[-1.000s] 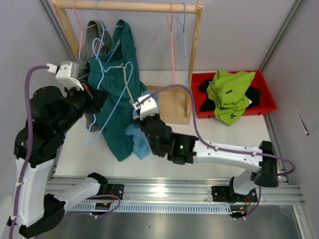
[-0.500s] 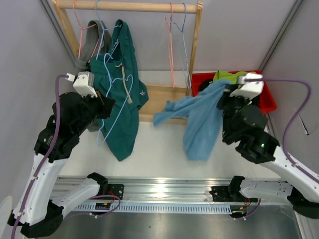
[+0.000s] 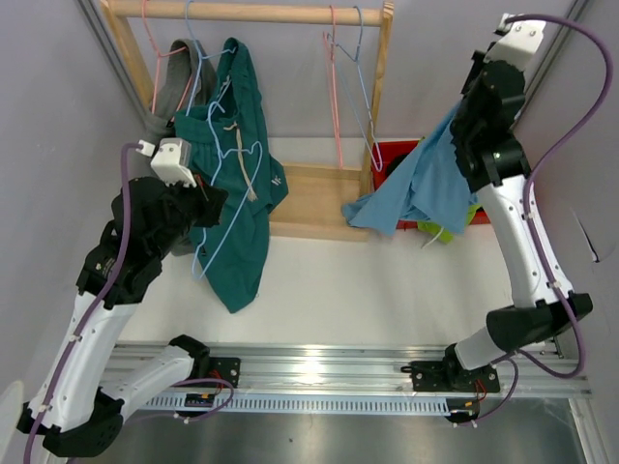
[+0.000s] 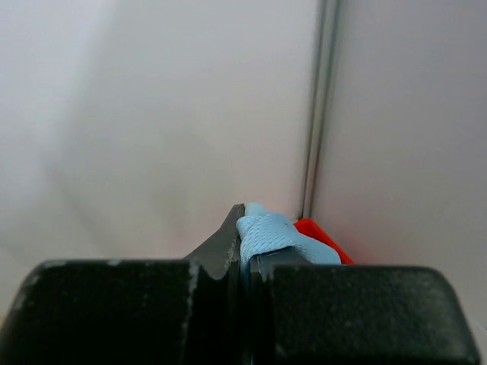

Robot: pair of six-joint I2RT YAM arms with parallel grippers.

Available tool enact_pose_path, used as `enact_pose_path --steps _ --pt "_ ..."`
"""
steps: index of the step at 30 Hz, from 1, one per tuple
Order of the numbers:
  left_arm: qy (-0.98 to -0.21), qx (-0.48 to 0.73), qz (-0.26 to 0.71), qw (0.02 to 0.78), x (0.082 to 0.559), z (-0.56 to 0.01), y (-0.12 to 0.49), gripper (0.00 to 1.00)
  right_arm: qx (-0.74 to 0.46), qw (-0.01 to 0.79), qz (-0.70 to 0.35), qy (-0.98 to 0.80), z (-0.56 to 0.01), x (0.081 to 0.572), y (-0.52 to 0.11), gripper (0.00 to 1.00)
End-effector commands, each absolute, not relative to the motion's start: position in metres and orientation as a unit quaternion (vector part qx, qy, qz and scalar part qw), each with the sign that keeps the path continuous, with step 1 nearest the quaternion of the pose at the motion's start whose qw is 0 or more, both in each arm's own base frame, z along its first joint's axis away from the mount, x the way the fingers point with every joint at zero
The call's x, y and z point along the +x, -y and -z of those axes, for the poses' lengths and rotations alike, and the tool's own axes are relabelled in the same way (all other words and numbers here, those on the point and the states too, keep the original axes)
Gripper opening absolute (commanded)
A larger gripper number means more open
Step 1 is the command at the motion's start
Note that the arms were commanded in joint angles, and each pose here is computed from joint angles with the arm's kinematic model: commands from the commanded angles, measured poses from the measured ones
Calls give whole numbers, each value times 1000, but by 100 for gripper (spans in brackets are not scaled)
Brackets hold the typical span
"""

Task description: Remove the shorts from the hanger

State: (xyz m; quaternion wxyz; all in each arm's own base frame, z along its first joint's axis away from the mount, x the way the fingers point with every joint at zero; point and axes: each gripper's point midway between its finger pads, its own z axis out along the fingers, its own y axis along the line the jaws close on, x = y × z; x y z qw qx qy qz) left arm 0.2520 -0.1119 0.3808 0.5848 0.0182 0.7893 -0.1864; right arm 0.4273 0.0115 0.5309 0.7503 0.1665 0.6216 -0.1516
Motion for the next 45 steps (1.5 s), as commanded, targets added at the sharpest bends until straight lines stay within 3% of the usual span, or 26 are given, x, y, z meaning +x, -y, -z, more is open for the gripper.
enact_pose_path --steps 1,7,14,15,18,19,26,30,36,45 --pt "-772 32 191 605 257 -392 116 0 209 798 117 -553 -588 424 22 0" --pt "-770 30 183 611 261 -395 115 0 235 771 109 -581 -521 468 39 0" --pt "-760 27 201 618 279 -420 128 0 234 702 18 -673 -349 511 31 1" --pt "-755 28 205 623 281 -429 129 0 221 679 -5 -700 -315 515 28 7" --pt "-752 27 204 627 293 -443 134 0 215 657 -60 -720 -266 520 17 87" --pt "-756 27 201 622 300 -440 137 0 226 654 -60 -720 -260 519 27 99" --pt "-750 41 211 626 329 -474 157 0 237 629 -76 -736 -261 496 21 99" --pt "-750 57 216 623 345 -487 176 0 234 666 -110 -700 -300 441 10 99" --pt "-720 70 241 647 365 -532 204 0 207 668 -142 -700 -299 378 -19 99" --pt "-726 58 250 638 444 -498 250 0 181 669 -206 -691 -313 318 -56 100"
